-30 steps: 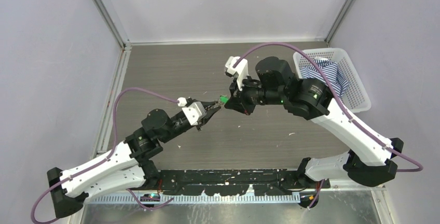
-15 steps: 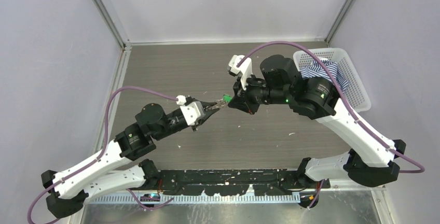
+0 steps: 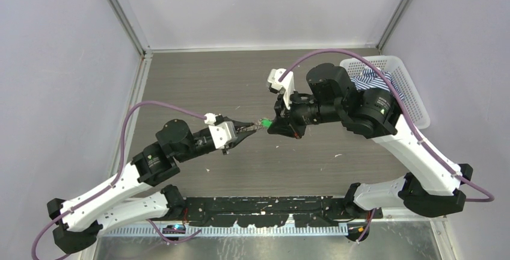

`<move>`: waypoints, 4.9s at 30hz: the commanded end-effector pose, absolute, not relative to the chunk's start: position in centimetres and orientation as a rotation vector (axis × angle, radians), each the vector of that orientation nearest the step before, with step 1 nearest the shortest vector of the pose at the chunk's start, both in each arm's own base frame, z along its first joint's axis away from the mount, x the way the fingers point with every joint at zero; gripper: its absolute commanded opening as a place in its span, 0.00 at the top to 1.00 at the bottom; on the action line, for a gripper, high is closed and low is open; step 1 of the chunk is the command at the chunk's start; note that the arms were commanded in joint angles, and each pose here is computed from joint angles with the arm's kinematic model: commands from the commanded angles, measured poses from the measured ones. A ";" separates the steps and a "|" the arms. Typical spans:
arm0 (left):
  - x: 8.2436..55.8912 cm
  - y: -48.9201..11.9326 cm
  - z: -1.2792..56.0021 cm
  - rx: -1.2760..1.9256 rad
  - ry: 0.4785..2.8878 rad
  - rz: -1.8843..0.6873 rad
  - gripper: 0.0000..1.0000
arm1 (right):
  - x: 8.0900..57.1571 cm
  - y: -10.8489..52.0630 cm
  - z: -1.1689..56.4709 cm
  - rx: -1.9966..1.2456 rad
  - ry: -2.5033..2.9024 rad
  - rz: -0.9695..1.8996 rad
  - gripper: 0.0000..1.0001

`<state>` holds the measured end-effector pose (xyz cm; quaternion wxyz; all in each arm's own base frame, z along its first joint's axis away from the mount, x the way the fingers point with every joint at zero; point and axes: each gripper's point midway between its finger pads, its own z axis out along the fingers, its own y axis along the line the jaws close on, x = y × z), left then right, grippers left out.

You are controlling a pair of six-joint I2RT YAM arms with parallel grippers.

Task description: Remove the keys from the keyring

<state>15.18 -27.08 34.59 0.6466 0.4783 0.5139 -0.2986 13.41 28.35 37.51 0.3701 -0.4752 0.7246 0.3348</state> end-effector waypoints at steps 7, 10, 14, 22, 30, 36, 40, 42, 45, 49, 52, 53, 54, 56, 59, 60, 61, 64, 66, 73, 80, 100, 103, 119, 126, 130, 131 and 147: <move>14.2 -26.5 36.4 1.089 1.121 -0.753 1.00 | 11.1 27.7 42.9 -1.221 1.709 0.991 0.99; 13.7 -26.6 36.5 1.100 1.108 -0.790 1.00 | 10.8 27.9 43.1 -1.237 1.710 1.015 0.99; 13.6 -26.6 36.6 1.094 1.095 -0.829 1.00 | 10.1 28.3 43.5 -1.270 1.705 1.057 0.99; 14.8 -26.9 37.0 1.039 1.092 -0.855 1.00 | 9.1 29.3 43.2 -1.338 1.716 1.147 0.99; 14.9 -27.6 36.9 1.052 1.073 -0.897 1.00 | 10.4 30.1 42.8 -1.314 1.733 1.111 0.99; 14.2 -27.8 36.9 1.075 1.032 -0.930 1.00 | 11.9 30.4 43.0 -1.258 1.736 1.046 0.99; 13.9 -27.6 37.2 1.070 0.998 -0.932 1.00 | 12.8 30.3 42.7 -1.224 1.757 0.995 0.99; 13.7 -27.6 37.4 1.078 0.986 -0.938 1.00 | 13.5 30.2 42.6 -1.195 1.772 0.960 0.99; 13.4 -27.6 37.5 1.083 0.969 -0.944 1.00 | 13.7 30.1 42.4 -1.188 1.783 0.946 0.99; 13.3 -27.5 37.7 1.083 0.955 -0.938 1.00 | 13.8 30.2 42.4 -1.186 1.787 0.943 0.99; 13.2 -27.3 37.9 1.082 0.943 -0.931 1.00 | 14.0 30.3 42.0 -1.187 1.799 0.936 0.99; 13.2 -27.3 37.9 1.082 0.938 -0.928 1.00 | 14.0 30.3 41.9 -1.188 1.804 0.934 0.99; 13.1 -27.3 38.0 1.082 0.931 -0.926 1.00 | 14.2 30.3 41.8 -1.183 1.810 0.927 0.99; 13.0 -27.2 38.2 1.078 0.919 -0.925 1.00 | 14.3 30.3 41.6 -1.181 1.819 0.917 0.99; 13.0 -27.1 38.3 1.076 0.913 -0.920 1.00 | 14.3 30.5 41.5 -1.185 1.823 0.927 0.99; 13.0 -27.1 38.3 1.076 0.913 -0.920 1.00 | 14.1 30.6 41.4 -1.191 1.822 0.935 0.99; 13.0 -27.1 38.3 1.076 0.913 -0.921 1.00 | 14.1 30.6 41.4 -1.194 1.823 0.938 0.99; 13.0 -27.1 38.3 1.073 0.907 -0.919 1.00 | 13.8 30.6 41.6 -1.204 1.814 0.952 0.99; 13.1 -27.0 38.2 1.071 0.913 -0.913 1.00 | 13.4 30.7 42.0 -1.213 1.792 0.977 0.99; 13.5 -27.1 37.5 1.063 0.929 -0.907 1.00 | 12.0 30.4 43.4 -1.235 1.724 1.046 0.99; 14.5 -26.7 37.9 1.002 0.936 -0.863 1.00 | 11.4 30.2 43.1 -1.247 1.729 1.071 0.99; 15.5 -26.1 35.8 0.822 1.026 -0.942 0.40 | 15.3 31.7 40.6 -1.081 1.909 0.936 0.99; 15.9 -25.4 36.6 0.737 1.014 -0.947 0.39 | 15.4 31.9 40.5 -1.080 1.914 0.933 0.99; 16.4 -25.2 38.6 0.662 0.933 -0.940 0.49 | 15.7 32.7 40.1 -1.056 1.930 0.915 0.99; 16.6 -25.9 38.1 0.698 0.983 -0.946 0.52 | 15.3 33.0 40.0 -1.058 1.927 0.910 0.99; 16.7 -26.5 37.9 0.716 1.010 -0.962 0.59 | 15.1 32.9 40.4 -1.054 1.905 0.916 0.99; 16.8 -26.5 37.8 0.714 1.017 -0.961 0.63 | 15.1 32.9 40.4 -1.052 1.904 0.913 0.99; 17.1 -25.3 37.4 0.790 0.954 -0.772 0.99 | 17.7 31.6 40.5 -0.923 1.934 0.743 0.99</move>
